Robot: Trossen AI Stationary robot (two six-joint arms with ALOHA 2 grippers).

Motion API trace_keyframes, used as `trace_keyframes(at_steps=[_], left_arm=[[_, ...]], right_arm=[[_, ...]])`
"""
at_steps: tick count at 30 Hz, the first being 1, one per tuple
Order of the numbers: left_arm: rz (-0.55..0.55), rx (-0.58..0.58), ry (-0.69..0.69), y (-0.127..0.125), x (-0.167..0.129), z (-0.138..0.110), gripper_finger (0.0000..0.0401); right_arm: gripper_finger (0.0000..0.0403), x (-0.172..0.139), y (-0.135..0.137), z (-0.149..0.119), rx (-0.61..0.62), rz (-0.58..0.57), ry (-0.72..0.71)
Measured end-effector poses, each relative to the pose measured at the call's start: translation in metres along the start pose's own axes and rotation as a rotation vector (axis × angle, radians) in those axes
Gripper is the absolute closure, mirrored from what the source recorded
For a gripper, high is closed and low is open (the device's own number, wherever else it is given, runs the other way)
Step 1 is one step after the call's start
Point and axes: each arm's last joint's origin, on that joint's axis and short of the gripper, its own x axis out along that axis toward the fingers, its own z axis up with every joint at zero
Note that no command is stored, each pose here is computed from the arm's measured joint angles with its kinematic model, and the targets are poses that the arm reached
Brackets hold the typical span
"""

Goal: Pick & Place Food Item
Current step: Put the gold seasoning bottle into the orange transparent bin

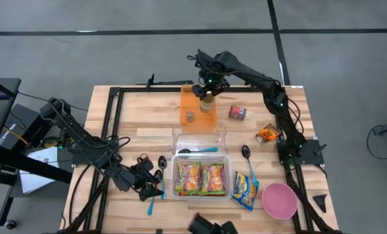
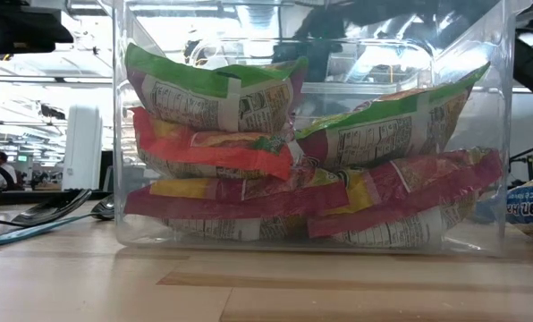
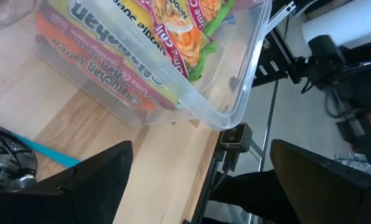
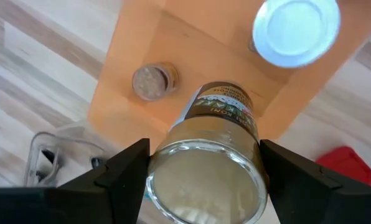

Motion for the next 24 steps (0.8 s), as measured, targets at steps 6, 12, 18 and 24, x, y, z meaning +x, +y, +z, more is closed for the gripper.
trace_keyframes(at_steps=[6, 12, 18, 24], left_arm=[[-0.001, -0.003, 0.0, 0.0, 0.0, 0.0, 0.0028], [-0.001, -0.003, 0.0, 0.0, 0.0, 0.0, 0.0028], [0.0, -0.003, 0.0, 0.0, 0.0, 0.0, 0.0028], [-0.001, -0.01, 0.001, 0.0, 0.0, 0.0, 0.0028]], right_arm=[[0.0137, 0.01, -0.001, 0.005, 0.003, -0.018, -0.009], [0.0137, 0.025, -0.012, 0.005, 0.034, -0.046, 0.038], [0.0137, 0.035, -0.015, 0.008, 0.03, -0.042, 0.032], [0.0137, 0.034, -0.016, 0.013, 0.029, 0.0, 0.007]])
